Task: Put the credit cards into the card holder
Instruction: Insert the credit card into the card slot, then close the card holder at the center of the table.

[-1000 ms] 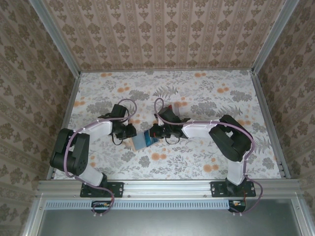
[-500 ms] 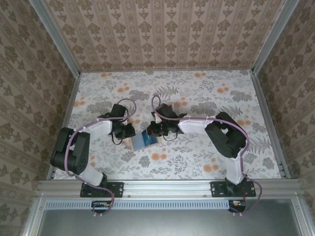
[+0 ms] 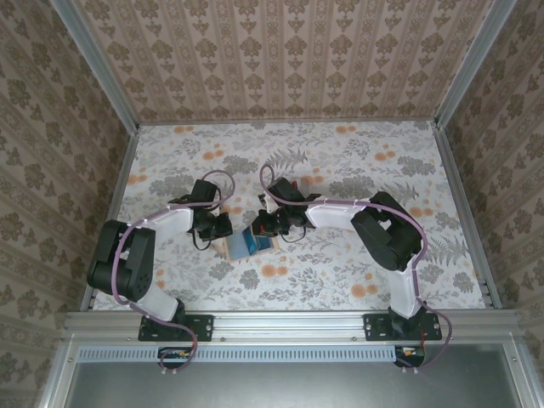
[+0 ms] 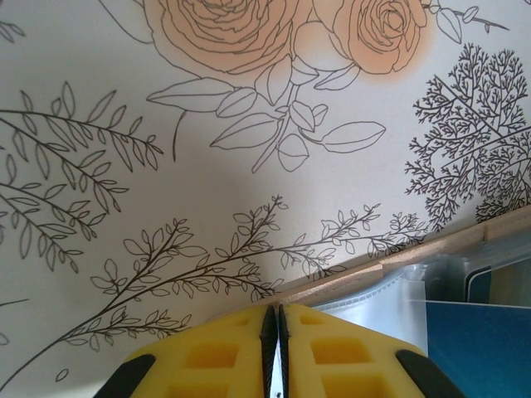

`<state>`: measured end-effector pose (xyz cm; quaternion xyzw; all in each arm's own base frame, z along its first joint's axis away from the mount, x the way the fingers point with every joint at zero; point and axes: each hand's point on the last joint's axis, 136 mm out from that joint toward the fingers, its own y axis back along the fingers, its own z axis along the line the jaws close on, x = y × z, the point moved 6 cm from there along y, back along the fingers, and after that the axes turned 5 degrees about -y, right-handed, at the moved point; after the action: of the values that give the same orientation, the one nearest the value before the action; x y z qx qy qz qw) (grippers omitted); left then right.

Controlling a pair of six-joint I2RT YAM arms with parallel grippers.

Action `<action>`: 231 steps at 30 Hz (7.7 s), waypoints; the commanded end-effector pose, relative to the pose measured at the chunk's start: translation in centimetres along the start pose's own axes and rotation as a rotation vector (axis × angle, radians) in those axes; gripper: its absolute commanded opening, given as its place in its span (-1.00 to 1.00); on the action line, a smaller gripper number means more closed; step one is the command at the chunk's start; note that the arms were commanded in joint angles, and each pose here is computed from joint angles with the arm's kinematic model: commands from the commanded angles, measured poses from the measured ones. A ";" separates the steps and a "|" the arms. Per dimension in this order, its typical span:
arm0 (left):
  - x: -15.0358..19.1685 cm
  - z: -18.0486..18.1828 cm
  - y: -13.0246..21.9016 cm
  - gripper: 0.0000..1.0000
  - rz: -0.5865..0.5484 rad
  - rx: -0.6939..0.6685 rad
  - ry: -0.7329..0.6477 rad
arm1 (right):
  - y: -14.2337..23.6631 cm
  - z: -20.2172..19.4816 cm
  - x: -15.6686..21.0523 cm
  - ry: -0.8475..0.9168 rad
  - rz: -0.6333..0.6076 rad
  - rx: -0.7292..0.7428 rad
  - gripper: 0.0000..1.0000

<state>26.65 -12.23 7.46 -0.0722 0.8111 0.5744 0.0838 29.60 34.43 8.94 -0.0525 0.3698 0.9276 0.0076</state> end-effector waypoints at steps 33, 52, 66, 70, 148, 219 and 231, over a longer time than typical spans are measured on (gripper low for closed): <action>1.1 1.4 -0.7 -0.71 0.059 -0.064 0.000 | -3.4 -2.3 1.7 0.125 -0.063 0.342 -0.86; 0.0 0.8 0.4 -0.59 0.032 -0.065 -0.013 | -3.7 -1.3 2.4 0.218 -0.082 0.458 -0.54; -0.7 1.6 2.3 -0.59 -0.034 -0.086 -0.014 | -0.6 1.3 1.9 0.253 -0.153 0.431 -0.24; -0.4 1.7 2.8 -0.60 -0.049 -0.067 -0.005 | -0.2 1.8 2.0 0.251 -0.168 0.397 -0.24; 5.2 1.4 3.3 -0.10 0.094 0.126 0.170 | 4.5 -5.8 4.6 0.050 -0.215 0.384 -0.33; 1.0 -6.7 9.5 -0.21 -0.047 0.138 -0.057 | 6.8 -9.5 6.2 -0.147 -0.226 0.189 -0.04; 1.7 -5.9 2.9 -0.73 0.063 0.231 0.022 | 4.2 -9.0 5.7 -0.154 -0.177 0.187 -0.03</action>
<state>22.73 -15.53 11.51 -0.0384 0.8610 0.5046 0.0508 25.31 23.94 6.94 -0.0288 0.4360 0.8876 0.1456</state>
